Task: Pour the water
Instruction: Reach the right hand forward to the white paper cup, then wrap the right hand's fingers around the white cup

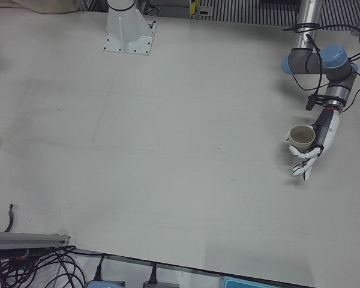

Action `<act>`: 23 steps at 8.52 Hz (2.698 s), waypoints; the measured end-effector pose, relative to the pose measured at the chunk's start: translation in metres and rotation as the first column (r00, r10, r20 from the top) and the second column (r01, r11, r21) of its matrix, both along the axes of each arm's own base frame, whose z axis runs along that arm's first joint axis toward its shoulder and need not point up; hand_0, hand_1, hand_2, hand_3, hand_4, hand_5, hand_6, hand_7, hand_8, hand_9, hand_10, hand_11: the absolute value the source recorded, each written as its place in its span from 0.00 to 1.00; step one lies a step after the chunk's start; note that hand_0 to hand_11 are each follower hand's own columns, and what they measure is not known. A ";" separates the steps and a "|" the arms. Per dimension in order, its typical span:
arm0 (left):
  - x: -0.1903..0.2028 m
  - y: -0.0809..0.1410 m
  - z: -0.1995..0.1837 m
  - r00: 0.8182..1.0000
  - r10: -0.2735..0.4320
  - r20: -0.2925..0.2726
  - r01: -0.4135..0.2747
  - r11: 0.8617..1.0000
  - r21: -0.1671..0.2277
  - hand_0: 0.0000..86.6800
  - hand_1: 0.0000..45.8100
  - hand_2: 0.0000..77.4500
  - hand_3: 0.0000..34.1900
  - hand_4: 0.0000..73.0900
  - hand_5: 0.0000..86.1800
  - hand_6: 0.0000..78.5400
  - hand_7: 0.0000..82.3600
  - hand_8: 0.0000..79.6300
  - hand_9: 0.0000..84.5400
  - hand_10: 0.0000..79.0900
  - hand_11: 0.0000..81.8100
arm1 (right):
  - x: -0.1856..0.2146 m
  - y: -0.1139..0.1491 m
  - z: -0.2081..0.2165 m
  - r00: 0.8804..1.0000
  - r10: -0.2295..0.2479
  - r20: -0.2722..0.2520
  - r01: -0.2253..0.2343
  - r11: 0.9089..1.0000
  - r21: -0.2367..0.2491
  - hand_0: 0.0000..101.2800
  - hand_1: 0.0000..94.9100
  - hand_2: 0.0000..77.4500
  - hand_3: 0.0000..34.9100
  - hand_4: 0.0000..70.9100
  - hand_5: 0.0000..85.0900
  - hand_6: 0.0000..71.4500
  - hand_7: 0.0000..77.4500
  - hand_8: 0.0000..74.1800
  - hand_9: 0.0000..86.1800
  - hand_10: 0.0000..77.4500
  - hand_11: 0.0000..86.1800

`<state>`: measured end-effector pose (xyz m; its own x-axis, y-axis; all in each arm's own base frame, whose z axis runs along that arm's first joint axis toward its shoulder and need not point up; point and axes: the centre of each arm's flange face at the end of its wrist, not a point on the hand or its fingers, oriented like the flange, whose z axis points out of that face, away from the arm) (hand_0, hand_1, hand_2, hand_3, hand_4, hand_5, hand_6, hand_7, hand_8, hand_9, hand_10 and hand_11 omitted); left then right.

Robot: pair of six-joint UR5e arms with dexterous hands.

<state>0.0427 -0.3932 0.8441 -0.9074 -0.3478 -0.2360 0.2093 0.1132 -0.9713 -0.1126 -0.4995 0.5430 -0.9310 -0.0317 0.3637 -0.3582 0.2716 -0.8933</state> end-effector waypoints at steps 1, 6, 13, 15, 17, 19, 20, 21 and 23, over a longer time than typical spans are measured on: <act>0.003 -0.002 -0.007 1.000 0.020 -0.019 -0.020 1.000 0.007 0.92 0.63 0.46 0.00 0.61 0.53 0.17 0.21 0.05 0.03 0.14 0.25 | -0.012 -0.003 0.004 1.000 -0.018 -0.007 0.018 1.000 -0.007 0.44 0.13 0.23 0.49 0.02 0.05 0.13 0.10 0.04 0.01 0.01 0.01; 0.012 -0.017 -0.062 0.998 0.040 -0.053 -0.038 0.998 0.042 0.92 0.63 0.46 0.00 0.61 0.53 0.15 0.18 0.04 0.03 0.13 0.22 | -0.105 -0.020 0.059 0.990 -0.130 -0.047 0.125 0.989 -0.083 0.45 0.17 0.22 0.70 0.00 0.05 0.04 0.01 0.01 0.01 0.01 0.01; -0.002 0.008 -0.047 0.998 0.038 -0.049 -0.038 0.999 0.001 0.92 0.62 0.47 0.00 0.62 0.53 0.14 0.15 0.03 0.03 0.13 0.23 | -0.175 -0.003 0.090 0.979 -0.203 0.033 0.205 0.976 -0.079 0.46 0.18 0.24 0.61 0.00 0.07 0.08 0.01 0.05 0.02 0.01 0.01; -0.004 0.012 -0.046 0.998 0.038 -0.051 -0.038 0.999 0.002 0.92 0.62 0.47 0.00 0.62 0.53 0.13 0.17 0.03 0.03 0.13 0.23 | -0.174 -0.004 0.087 0.969 -0.209 0.128 0.221 0.972 -0.080 0.46 0.13 0.23 0.52 0.00 0.07 0.10 0.01 0.01 0.03 0.01 0.01; -0.007 0.017 -0.044 0.998 0.036 -0.052 -0.036 0.999 0.002 0.92 0.61 0.47 0.00 0.63 0.53 0.13 0.17 0.03 0.02 0.13 0.23 | -0.173 -0.002 0.100 0.968 -0.209 0.137 0.223 0.969 -0.102 0.43 0.13 0.21 0.57 0.00 0.06 0.16 0.01 0.03 0.01 0.01 0.01; -0.010 0.022 -0.042 0.998 0.035 -0.052 -0.035 0.999 0.002 0.92 0.61 0.47 0.00 0.63 0.53 0.13 0.17 0.03 0.02 0.13 0.23 | -0.170 -0.003 0.108 0.985 -0.143 0.100 0.155 0.981 -0.115 0.43 0.13 0.27 0.59 0.00 0.06 0.17 0.15 0.08 0.07 0.01 0.01; -0.010 0.022 -0.042 0.998 0.035 -0.053 -0.034 0.999 0.004 0.92 0.61 0.47 0.00 0.63 0.53 0.13 0.17 0.03 0.02 0.13 0.23 | -0.167 -0.007 0.106 0.993 -0.087 0.078 0.094 0.991 -0.092 0.49 0.25 0.27 0.40 0.00 0.07 0.08 0.05 0.07 0.03 0.00 0.01; -0.011 0.024 -0.042 0.998 0.034 -0.053 -0.034 0.999 0.004 0.92 0.61 0.47 0.00 0.63 0.53 0.13 0.17 0.03 0.02 0.13 0.23 | -0.165 -0.010 0.104 0.997 -0.044 0.061 0.048 0.997 -0.063 0.49 0.24 0.27 0.27 0.00 0.07 0.01 0.01 0.04 0.01 0.01 0.01; -0.016 0.033 -0.042 0.998 0.034 -0.052 -0.033 0.999 0.002 0.92 0.61 0.47 0.00 0.63 0.53 0.13 0.17 0.03 0.03 0.13 0.23 | -0.173 -0.012 0.097 1.000 -0.011 0.026 0.011 1.000 -0.022 0.49 0.18 0.25 0.22 0.00 0.05 0.01 0.01 0.04 0.01 0.01 0.01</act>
<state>0.0266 -0.3600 0.8019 -0.9062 -0.3780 -0.1893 0.1546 0.1204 -0.9806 -0.2852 -0.5116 0.6398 -0.9404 -0.0136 0.3398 -0.3319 0.2551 -0.9082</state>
